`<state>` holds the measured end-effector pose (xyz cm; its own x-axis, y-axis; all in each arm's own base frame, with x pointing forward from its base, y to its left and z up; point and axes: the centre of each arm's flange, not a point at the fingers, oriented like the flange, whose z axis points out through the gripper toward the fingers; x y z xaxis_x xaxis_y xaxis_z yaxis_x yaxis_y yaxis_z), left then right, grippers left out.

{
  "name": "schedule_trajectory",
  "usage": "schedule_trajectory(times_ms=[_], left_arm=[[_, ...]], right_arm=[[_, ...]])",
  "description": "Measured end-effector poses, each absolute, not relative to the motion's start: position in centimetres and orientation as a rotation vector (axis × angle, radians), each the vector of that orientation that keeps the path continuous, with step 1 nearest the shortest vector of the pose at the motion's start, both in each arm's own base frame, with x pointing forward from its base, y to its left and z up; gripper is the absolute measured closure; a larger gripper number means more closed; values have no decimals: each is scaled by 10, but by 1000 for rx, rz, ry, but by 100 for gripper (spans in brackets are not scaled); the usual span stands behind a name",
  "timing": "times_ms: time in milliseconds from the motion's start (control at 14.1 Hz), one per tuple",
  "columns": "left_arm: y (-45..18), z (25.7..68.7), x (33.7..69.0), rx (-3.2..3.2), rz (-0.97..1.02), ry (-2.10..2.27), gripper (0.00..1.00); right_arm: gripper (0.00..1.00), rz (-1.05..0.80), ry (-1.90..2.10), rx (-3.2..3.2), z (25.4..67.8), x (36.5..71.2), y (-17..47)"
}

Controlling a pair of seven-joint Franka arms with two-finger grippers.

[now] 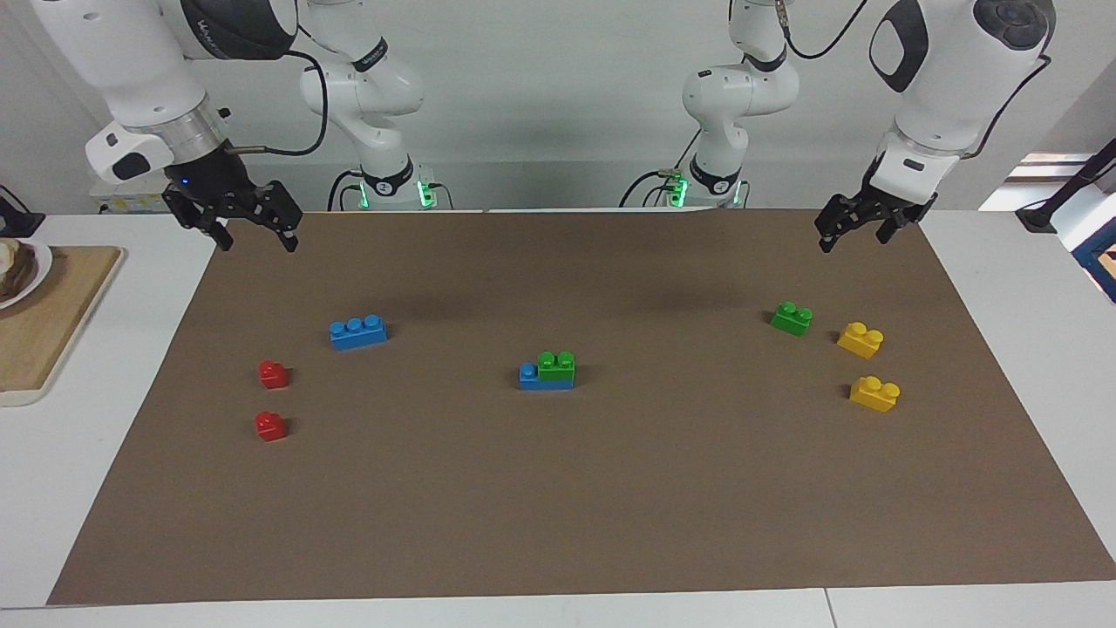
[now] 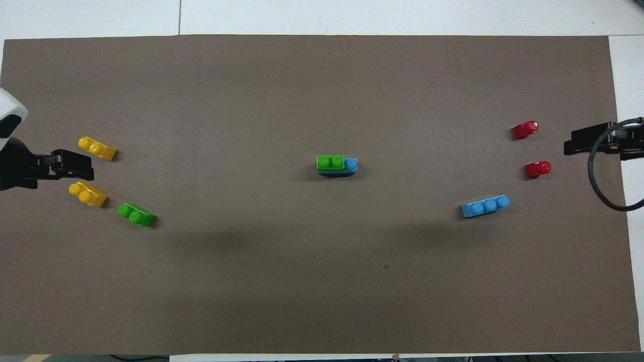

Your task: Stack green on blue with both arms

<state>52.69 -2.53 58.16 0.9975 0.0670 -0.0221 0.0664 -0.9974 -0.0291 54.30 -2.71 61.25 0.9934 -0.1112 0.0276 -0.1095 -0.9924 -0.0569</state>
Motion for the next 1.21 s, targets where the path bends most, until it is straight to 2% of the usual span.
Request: schedule_trajectory(times_ms=[1209], left_arm=[[-30, 583, 528, -3163, 21, -111, 0]], right_arm=[[0, 40, 134, -3126, 610, 534, -30]])
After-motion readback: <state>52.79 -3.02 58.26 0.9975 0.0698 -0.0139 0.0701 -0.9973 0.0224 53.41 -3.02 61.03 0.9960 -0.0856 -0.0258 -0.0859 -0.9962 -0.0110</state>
